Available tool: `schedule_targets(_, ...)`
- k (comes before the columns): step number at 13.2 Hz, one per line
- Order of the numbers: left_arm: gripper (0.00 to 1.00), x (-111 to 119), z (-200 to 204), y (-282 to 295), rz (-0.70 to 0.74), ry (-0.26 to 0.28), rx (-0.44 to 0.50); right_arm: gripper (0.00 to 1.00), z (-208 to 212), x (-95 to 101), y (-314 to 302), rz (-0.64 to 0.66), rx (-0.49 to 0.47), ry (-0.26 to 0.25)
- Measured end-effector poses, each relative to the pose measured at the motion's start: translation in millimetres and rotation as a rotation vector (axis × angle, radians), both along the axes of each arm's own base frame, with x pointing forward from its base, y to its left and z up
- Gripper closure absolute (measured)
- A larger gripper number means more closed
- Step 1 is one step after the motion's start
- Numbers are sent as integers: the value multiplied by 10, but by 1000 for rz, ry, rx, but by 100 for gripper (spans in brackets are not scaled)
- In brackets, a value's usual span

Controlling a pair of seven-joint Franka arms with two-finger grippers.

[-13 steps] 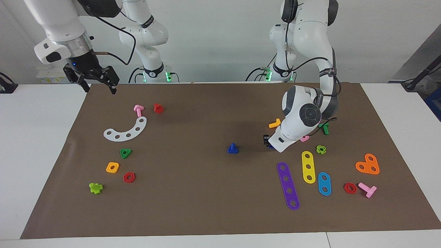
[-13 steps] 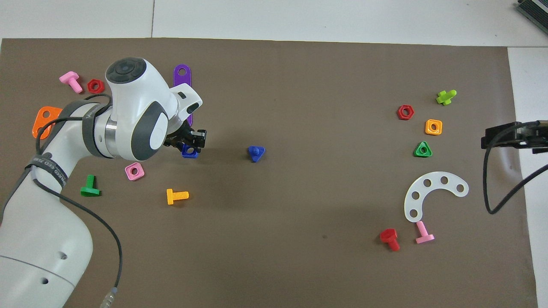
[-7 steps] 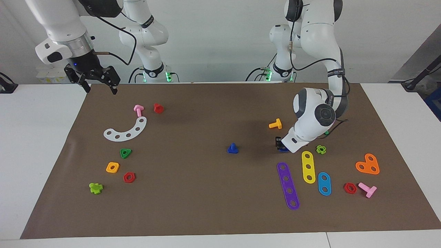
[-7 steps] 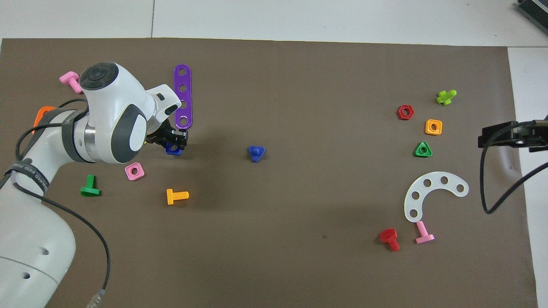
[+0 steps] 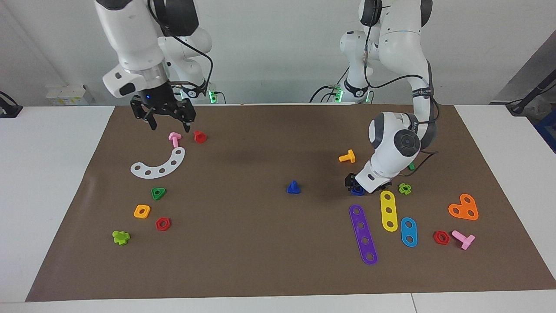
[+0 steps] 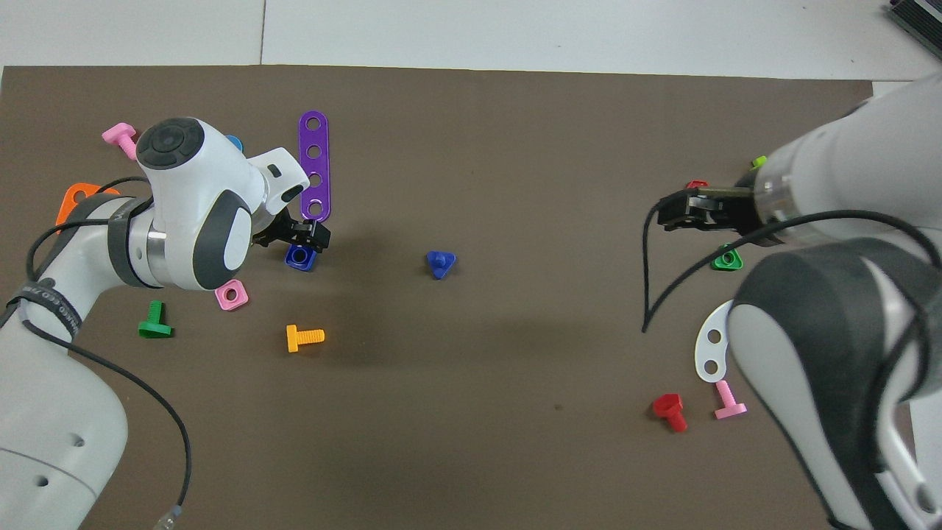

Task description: Unscrew and place screws in storage area

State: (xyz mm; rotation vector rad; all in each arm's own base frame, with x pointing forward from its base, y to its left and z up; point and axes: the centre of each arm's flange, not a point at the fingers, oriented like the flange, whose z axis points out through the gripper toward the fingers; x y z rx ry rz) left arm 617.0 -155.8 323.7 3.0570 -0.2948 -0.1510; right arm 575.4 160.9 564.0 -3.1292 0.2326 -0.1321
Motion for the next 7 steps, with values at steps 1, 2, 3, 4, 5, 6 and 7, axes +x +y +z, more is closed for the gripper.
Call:
schedule_targets(1,0,8,117,33,4,-6,-2,0,-251,61,377,-9,3,-9)
schedule_targets(2,0,16,278,116,15,-9,-4,0,-510,111,731,-18,8,-23)
schedule_targets(3,0,19,484,256,33,-11,-8,0,-754,146,1064,-31,15,-40)
schedule_targets(4,0,0,704,431,54,-11,-11,0,-960,150,1353,-40,21,-50)
schedule_targets(5,0,-38,917,624,71,-10,-7,0,-1140,140,1613,-43,28,-62)
schedule_targets(6,0,-90,1097,817,80,-9,14,0,-1280,137,1818,-42,41,-83)
schedule_targets(7,0,-148,1245,999,74,-6,52,0,-1411,139,1966,-37,52,-100)
